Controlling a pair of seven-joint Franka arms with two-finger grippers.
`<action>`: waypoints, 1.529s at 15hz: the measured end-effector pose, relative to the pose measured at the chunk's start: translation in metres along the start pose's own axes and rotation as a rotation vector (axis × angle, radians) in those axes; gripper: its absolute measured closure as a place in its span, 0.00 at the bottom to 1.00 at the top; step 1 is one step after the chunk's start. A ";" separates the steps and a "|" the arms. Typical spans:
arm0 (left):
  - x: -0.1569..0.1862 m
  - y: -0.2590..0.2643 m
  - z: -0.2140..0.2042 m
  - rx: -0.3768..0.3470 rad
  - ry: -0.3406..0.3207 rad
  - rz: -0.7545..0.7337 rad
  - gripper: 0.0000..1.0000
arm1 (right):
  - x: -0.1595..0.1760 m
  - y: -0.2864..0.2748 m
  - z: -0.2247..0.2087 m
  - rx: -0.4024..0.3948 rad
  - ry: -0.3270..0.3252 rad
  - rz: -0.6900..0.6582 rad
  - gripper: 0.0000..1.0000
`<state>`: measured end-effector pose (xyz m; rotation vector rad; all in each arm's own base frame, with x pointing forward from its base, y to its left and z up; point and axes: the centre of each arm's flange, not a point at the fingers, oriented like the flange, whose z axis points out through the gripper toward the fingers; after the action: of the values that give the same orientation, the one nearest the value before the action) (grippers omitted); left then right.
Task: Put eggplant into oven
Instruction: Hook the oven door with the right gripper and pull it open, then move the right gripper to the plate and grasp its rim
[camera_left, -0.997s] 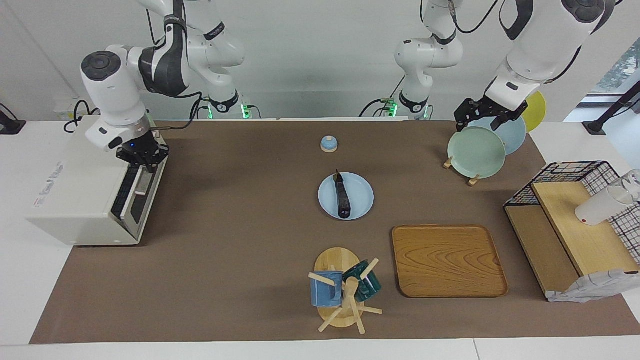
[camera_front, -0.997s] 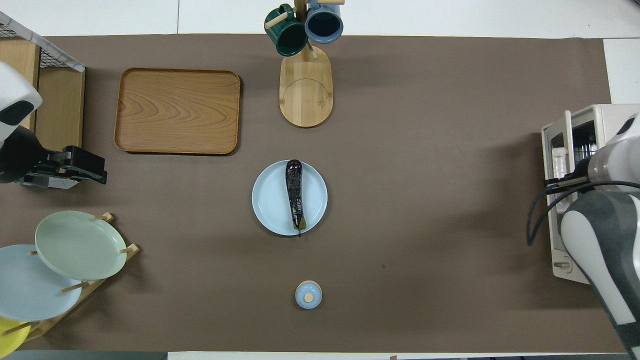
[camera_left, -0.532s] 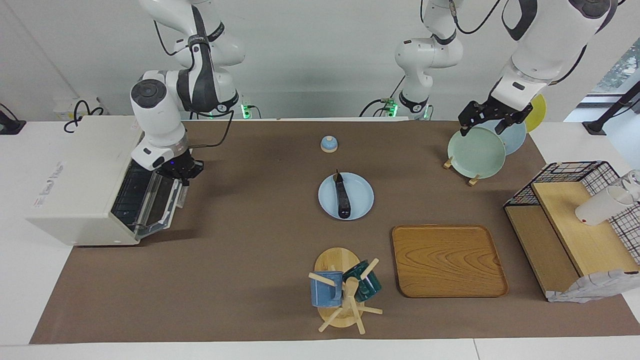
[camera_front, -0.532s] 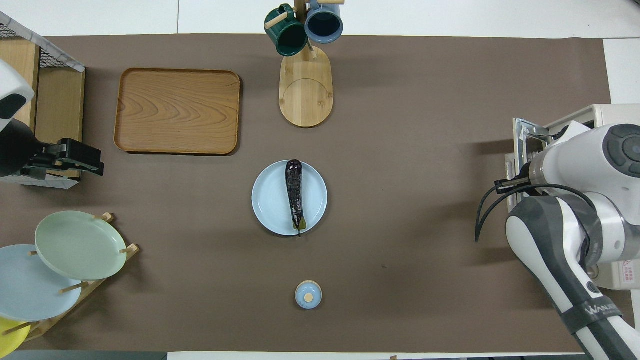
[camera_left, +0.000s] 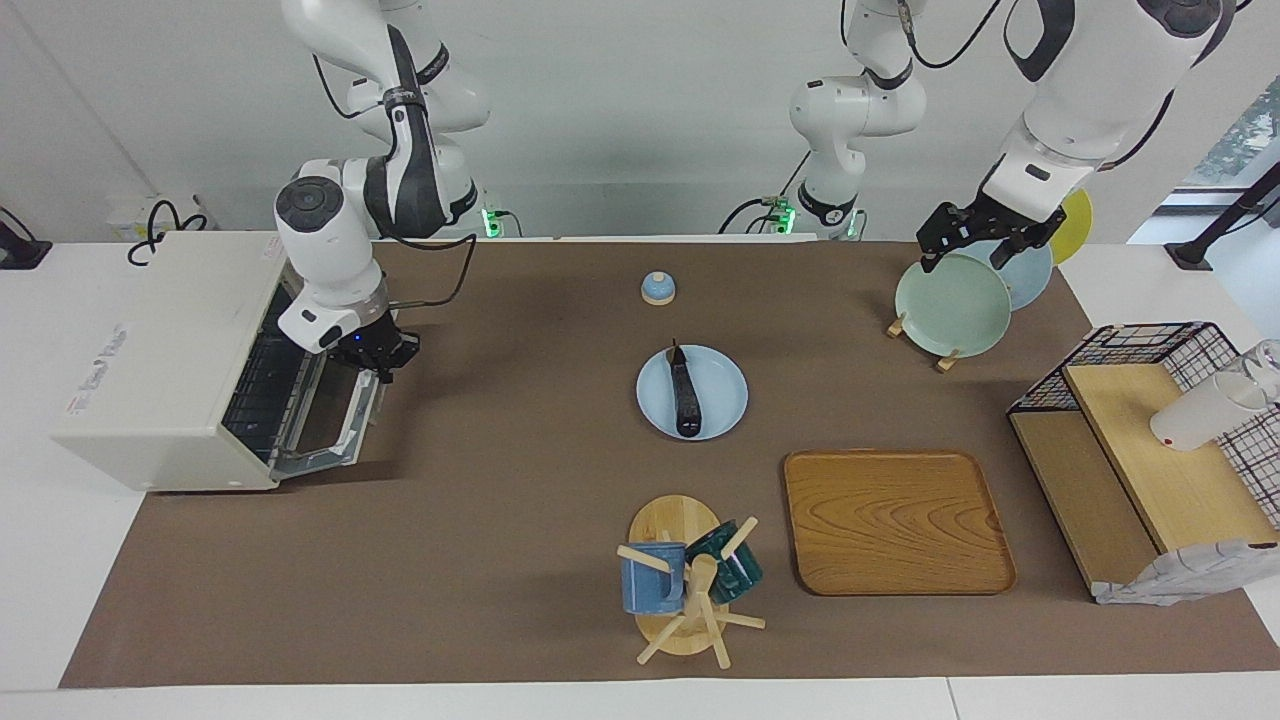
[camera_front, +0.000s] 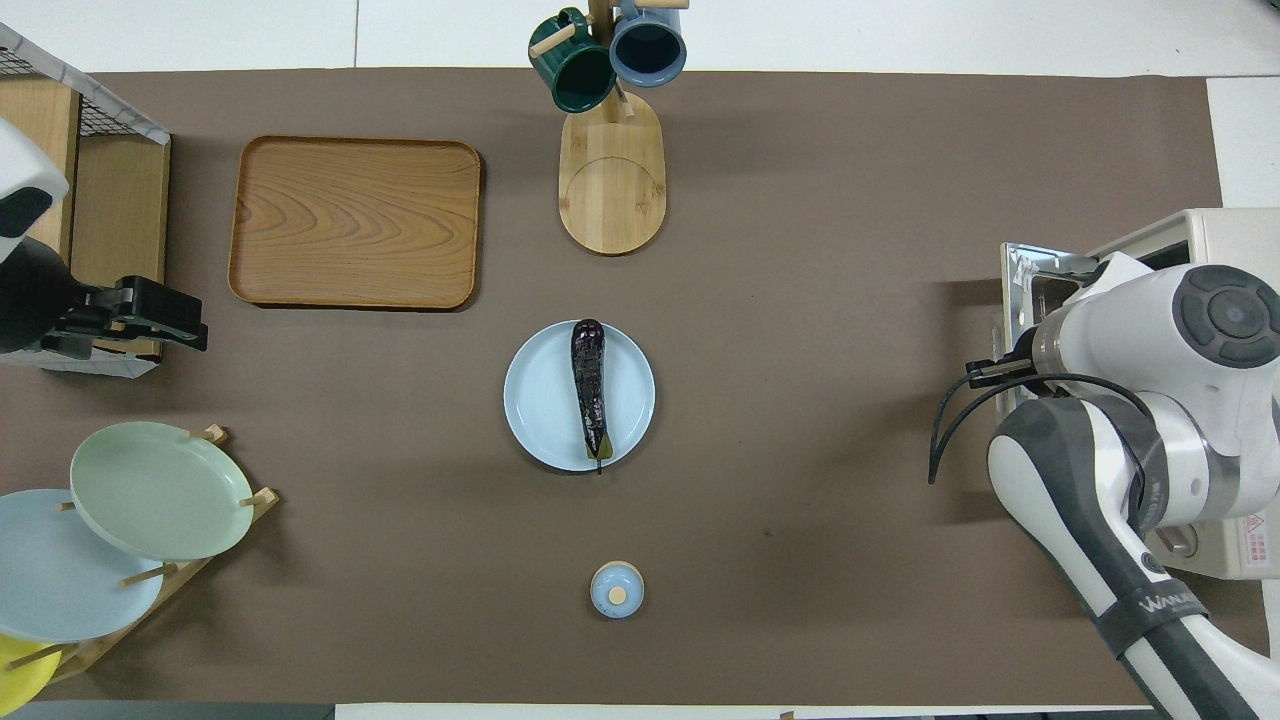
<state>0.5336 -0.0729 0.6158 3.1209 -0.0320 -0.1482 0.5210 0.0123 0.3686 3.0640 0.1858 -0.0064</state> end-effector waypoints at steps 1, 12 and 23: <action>0.000 0.000 0.000 0.000 0.000 0.000 0.00 | -0.001 -0.001 0.003 0.003 0.006 0.009 0.99; 0.001 -0.006 0.000 -0.001 0.000 -0.011 0.00 | 0.000 -0.077 -0.001 0.087 -0.013 0.045 0.99; 0.001 -0.006 0.000 -0.001 0.000 -0.011 0.00 | 0.007 -0.315 -0.101 0.128 0.075 -0.063 0.52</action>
<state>0.5344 -0.0668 0.6158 3.1205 -0.0147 -0.1478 0.4895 0.3325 0.4462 3.1869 0.2968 0.0972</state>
